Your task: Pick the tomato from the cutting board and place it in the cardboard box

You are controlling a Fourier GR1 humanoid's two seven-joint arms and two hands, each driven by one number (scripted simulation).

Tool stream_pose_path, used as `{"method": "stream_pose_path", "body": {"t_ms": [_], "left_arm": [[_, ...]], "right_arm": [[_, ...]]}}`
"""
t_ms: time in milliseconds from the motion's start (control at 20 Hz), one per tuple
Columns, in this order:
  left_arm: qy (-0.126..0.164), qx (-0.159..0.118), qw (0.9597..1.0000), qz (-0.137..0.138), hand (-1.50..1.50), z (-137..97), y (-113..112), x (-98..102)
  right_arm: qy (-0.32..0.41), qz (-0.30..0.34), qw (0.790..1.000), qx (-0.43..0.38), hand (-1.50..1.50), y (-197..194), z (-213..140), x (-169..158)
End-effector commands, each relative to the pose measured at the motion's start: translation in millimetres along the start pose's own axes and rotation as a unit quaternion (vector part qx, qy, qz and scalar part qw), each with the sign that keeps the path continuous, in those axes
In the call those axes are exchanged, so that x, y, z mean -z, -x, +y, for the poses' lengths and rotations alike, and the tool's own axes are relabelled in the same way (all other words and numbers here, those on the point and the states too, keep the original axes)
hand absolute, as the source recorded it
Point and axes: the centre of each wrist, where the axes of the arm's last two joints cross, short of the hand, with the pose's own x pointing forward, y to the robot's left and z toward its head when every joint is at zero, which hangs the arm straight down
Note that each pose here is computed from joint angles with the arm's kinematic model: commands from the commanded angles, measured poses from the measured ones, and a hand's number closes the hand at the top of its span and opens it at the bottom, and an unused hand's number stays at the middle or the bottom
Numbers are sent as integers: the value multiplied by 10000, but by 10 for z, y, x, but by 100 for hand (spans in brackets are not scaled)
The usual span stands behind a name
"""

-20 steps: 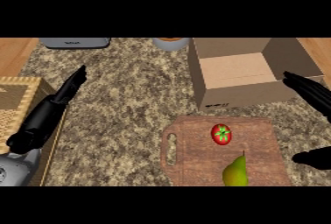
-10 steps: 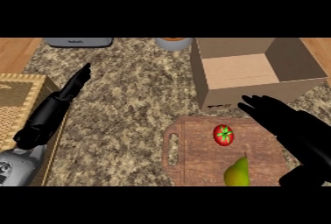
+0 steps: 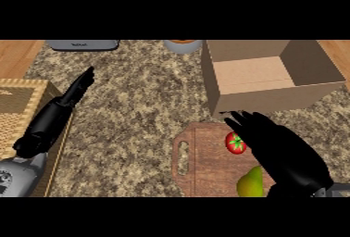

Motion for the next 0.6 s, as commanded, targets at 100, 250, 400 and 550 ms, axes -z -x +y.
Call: {"method": "stream_pose_path", "body": {"t_ms": [100, 250, 400, 550], "left_arm": [[-82, -213, 9996, 142, 0, 52, 227, -89], [-61, -189, 9997, 147, 0, -132, 12, 54], [-120, -233, 9996, 132, 0, -279, -2, -5], [-30, -151, 9998, 143, 0, -92, 188, 80]], "right_arm": [[-230, 189, 9996, 4, -150, -211, 116, 173], [-50, 297, 9992, -259, -150, -474, 283, 203], [60, 495, 9985, -212, -150, -108, 73, 198], [52, 486, 9984, -282, -150, -288, 213, 440]]}}
